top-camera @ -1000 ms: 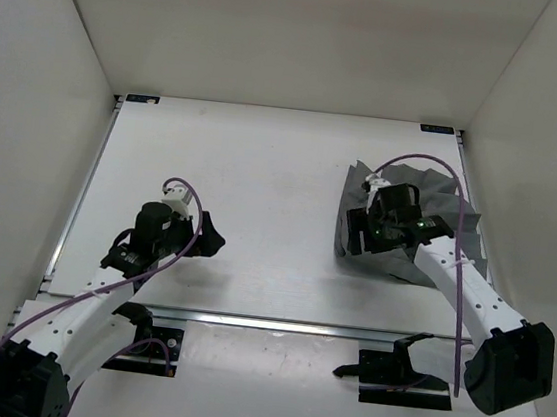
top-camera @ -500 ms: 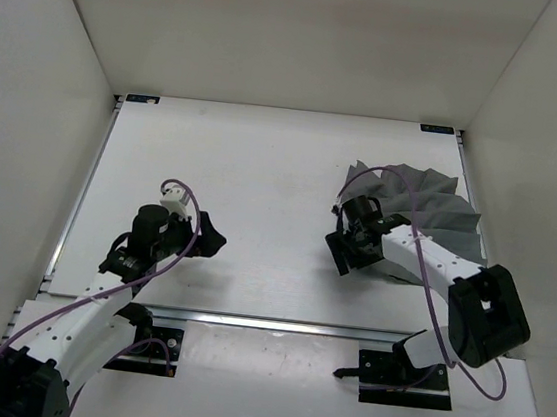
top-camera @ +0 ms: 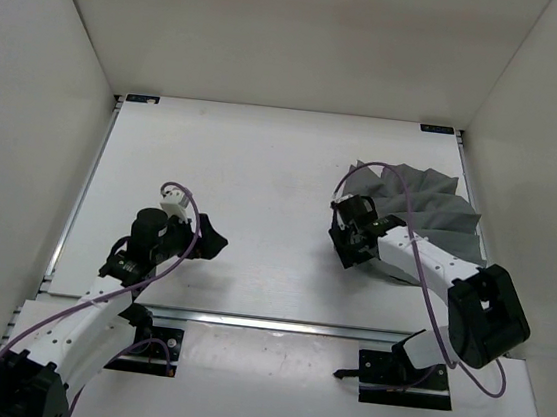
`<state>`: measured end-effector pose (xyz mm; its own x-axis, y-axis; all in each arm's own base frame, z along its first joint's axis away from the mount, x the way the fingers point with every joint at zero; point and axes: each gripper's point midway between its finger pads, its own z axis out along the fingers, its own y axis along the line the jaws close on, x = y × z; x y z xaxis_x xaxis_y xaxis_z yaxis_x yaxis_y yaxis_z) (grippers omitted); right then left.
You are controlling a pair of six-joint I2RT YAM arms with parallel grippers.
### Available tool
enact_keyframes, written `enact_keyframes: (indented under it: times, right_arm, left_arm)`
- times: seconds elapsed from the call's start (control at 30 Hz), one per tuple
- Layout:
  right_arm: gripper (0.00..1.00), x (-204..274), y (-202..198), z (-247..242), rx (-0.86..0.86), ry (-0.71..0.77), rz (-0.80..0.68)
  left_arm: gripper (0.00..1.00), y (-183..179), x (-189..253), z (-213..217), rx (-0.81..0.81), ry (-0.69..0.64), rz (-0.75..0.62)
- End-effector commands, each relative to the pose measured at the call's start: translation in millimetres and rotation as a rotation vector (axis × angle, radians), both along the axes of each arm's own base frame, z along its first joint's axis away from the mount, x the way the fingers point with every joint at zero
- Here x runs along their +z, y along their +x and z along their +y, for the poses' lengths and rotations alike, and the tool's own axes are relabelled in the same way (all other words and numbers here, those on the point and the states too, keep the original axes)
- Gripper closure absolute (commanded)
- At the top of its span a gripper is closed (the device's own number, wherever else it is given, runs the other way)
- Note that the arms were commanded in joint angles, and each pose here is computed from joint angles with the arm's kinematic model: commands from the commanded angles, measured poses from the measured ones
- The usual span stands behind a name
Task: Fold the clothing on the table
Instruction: Grab the skirt from the pile, then flatten the skirt out
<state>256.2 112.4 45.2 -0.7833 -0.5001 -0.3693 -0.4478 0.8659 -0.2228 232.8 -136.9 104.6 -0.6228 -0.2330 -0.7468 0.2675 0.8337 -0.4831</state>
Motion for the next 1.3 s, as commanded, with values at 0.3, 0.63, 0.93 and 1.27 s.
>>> enact_keyframes:
  times: [0.3,0.63,0.93,1.27]
  right_arm:
    - [0.6,12,13,26,0.05,0.111,-0.042]
    - [1.0,49,21,70,0.132,0.245,-0.017]
    - [1.0,177,33,132,0.246,0.567,-0.099]
    - [1.0,153,-22,39,0.058,0.572,0.041]
  left_arm:
    - [0.01,-1,7,-1,-0.005,-0.029,-0.044]
    - [0.01,4,20,1,-0.006,-0.033,-0.119]
    - [0.28,13,37,-2,-0.005,-0.072,-0.171]
    - [0.56,37,56,-9,0.003,-0.063,-0.211]
